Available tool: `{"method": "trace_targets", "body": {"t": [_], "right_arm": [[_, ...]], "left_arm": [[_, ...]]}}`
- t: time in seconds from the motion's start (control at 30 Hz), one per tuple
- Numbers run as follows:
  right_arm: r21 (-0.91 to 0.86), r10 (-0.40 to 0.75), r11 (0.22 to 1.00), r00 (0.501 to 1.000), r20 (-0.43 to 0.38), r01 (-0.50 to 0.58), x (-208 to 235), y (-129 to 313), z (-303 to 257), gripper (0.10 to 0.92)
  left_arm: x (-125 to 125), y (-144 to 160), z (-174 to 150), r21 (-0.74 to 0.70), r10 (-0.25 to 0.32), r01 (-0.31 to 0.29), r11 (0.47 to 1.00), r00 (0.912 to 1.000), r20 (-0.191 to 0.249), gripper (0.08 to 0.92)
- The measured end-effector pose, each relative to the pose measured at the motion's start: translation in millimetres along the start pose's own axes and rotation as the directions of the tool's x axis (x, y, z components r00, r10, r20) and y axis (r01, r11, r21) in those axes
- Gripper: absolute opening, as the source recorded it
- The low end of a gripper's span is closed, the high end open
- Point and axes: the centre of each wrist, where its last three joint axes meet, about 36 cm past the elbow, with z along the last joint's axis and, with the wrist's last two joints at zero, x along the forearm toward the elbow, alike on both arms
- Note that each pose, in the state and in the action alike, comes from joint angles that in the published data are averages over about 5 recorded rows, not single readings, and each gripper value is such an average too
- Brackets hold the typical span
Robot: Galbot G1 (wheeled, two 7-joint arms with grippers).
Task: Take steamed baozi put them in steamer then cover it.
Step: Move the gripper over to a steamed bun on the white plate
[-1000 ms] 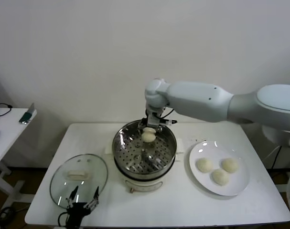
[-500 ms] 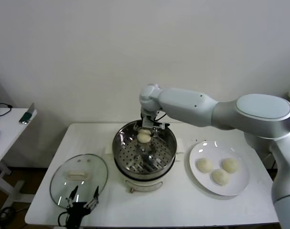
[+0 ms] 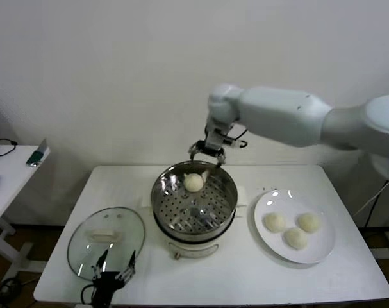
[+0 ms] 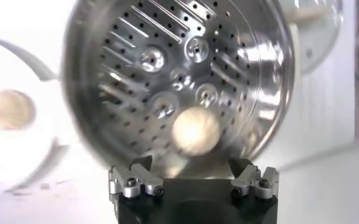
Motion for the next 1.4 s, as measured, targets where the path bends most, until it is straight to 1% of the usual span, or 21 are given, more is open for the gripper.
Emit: {"method": "trace_targets", "body": {"t": [0.1,0.2,0.37,0.53,0.7,0.87,1.1,1.4], "right_arm": [[-0.170,-0.026,0.985,1.000,-0.001,0.026,6,50,23,0.823],[-0.334,-0.049,0.941,0.999,0.015,0.052,-1,105,34,0.823],[-0.565,-0.052,0.822,0.997,0.048,0.070,-34,181,29,0.823],[-0.706,-0.055,0.704,0.997,0.060,0.081,-74,224,14,0.823],[-0.777,-0.068,0.624,0.996,0.051,0.083,-110,245,5,0.823],[-0.815,-0.082,0.575,0.996,0.031,0.073,-139,252,3,0.823],[-0.840,-0.088,0.540,0.996,0.000,0.048,-172,251,2,0.823],[-0.860,-0.093,0.509,0.996,-0.017,0.033,-204,251,-4,0.823]], "left_arm": [[-2,0,-1,0.001,0.000,0.000,1.000,1.0000,0.005,0.823],[-4,0,-2,0.003,-0.002,0.002,1.000,0.9999,0.011,0.823],[-5,-1,-3,0.009,-0.003,0.002,1.000,0.9999,0.017,0.823],[-5,0,-3,0.009,-0.005,0.005,1.000,0.9998,0.019,0.823],[-4,1,-3,0.006,-0.008,0.008,1.000,0.9998,0.020,0.823],[-4,2,-3,0.005,-0.009,0.009,1.000,0.9997,0.021,0.823],[-3,4,-1,0.006,-0.016,0.016,1.000,0.9997,0.020,0.823],[-3,5,1,0.006,-0.018,0.018,1.000,0.9997,0.019,0.823]]}}
